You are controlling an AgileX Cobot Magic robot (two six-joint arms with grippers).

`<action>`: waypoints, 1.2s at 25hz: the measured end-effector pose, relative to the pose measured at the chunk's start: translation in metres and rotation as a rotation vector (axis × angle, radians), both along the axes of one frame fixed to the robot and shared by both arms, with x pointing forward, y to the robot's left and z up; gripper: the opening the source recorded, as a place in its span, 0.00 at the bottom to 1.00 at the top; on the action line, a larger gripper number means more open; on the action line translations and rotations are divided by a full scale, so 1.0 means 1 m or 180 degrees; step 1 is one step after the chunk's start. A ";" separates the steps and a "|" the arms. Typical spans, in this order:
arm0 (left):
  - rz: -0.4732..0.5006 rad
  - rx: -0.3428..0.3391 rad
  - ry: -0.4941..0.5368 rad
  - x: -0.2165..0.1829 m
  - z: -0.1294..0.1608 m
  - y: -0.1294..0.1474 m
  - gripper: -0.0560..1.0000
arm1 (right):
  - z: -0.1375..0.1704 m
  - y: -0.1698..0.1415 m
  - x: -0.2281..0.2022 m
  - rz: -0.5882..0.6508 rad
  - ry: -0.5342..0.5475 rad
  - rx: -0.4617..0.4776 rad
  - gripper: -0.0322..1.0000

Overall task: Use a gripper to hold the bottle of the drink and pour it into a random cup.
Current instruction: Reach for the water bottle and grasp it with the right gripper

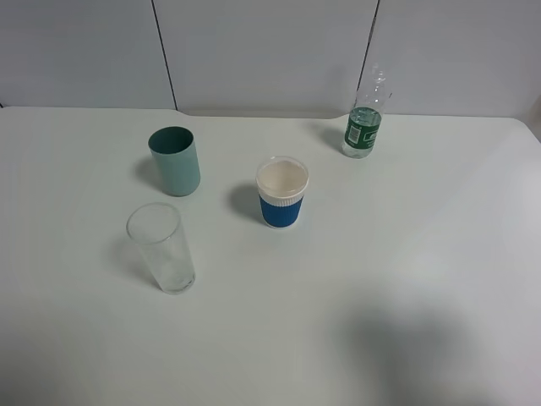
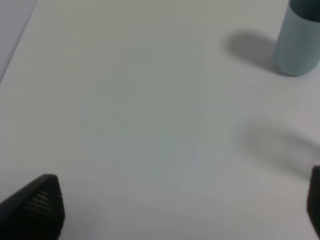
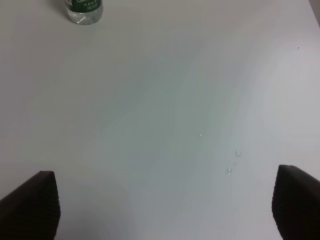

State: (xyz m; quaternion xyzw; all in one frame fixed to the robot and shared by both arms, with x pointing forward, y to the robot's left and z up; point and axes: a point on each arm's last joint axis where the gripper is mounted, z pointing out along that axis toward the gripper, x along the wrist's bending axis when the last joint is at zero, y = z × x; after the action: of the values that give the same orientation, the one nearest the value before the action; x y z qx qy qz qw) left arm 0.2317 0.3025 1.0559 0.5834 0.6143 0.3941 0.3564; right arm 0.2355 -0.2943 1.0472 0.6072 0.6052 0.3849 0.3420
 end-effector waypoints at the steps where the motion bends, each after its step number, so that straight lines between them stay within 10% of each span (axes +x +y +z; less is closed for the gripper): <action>1: 0.0000 0.0000 0.0000 0.000 0.000 0.000 0.98 | 0.000 0.000 0.000 0.0000 0.0000 0.0000 0.84; 30: 0.0000 0.0000 0.0000 0.000 0.000 0.000 0.98 | 0.000 0.000 0.000 0.0000 0.0000 0.0000 0.84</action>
State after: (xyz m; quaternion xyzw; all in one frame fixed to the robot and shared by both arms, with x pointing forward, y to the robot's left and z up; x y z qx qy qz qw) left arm 0.2317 0.3025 1.0559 0.5834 0.6143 0.3941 0.3564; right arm 0.2355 -0.2943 1.0472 0.6072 0.6052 0.3849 0.3420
